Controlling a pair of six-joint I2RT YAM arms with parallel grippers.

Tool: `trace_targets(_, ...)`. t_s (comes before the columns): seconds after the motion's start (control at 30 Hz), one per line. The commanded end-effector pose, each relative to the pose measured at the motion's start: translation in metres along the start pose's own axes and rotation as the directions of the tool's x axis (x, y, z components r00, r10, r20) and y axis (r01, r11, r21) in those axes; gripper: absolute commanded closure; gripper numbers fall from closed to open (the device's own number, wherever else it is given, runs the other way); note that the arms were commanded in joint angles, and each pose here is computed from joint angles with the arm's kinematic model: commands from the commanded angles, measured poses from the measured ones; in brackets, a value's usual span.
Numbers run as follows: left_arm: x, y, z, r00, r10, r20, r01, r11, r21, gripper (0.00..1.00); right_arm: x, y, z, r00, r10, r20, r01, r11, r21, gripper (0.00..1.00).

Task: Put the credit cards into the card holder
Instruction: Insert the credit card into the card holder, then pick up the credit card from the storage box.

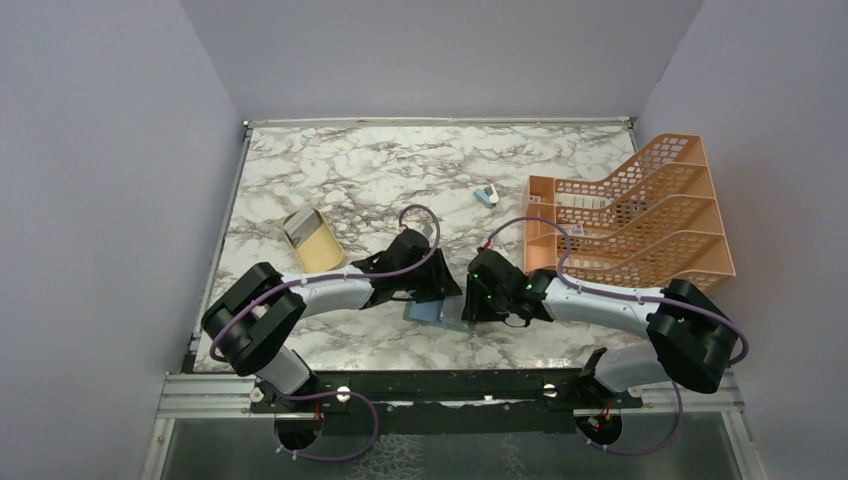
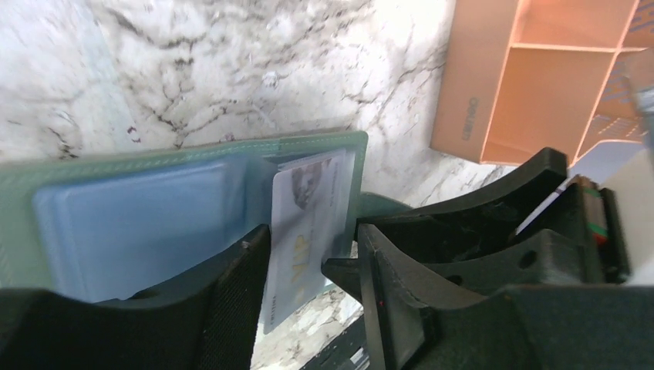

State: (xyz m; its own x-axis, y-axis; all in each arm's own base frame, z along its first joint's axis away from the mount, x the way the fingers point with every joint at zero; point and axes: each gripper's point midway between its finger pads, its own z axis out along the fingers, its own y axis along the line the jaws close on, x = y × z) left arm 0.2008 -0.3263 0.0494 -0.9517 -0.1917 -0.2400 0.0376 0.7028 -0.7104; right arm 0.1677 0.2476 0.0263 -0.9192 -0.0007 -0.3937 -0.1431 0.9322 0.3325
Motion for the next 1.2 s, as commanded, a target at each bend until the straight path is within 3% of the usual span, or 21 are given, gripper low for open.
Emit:
trace_targets(0.0,-0.027,-0.009,-0.019,0.988,0.112,0.106,-0.105,0.992,-0.075,0.51,-0.01,0.001,-0.008,0.999,-0.005,0.037,0.005,1.0,0.001,0.63)
trace_targets(0.37,-0.05,0.0,-0.043,0.963,0.222,0.153,-0.192,0.963,-0.192,0.47,-0.023,0.015,-0.019,0.998,0.005,0.056,-0.003,1.0,-0.027,0.63)
trace_targets(0.6,-0.108,0.019,-0.086,0.911,0.365,0.191,-0.294,0.901,-0.319,0.47,-0.033,0.029,-0.025,0.997,0.034,0.069,-0.03,0.998,-0.055,0.6)
trace_targets(0.83,-0.174,0.055,-0.147,0.774,0.61,0.173,-0.435,0.709,-0.555,0.47,-0.037,0.033,-0.026,0.997,0.023,0.069,-0.019,0.998,-0.061,0.59)
trace_targets(1.0,-0.192,0.077,-0.165,0.731,0.675,0.095,-0.495,0.622,-0.607,0.45,-0.036,0.034,-0.028,0.998,0.0,0.063,0.005,0.998,-0.068,0.59)
trace_targets(1.17,-0.209,0.112,-0.187,0.68,0.733,-0.035,-0.545,0.472,-0.692,0.44,-0.036,0.034,-0.032,0.998,-0.021,0.057,0.025,0.998,-0.066,0.59)
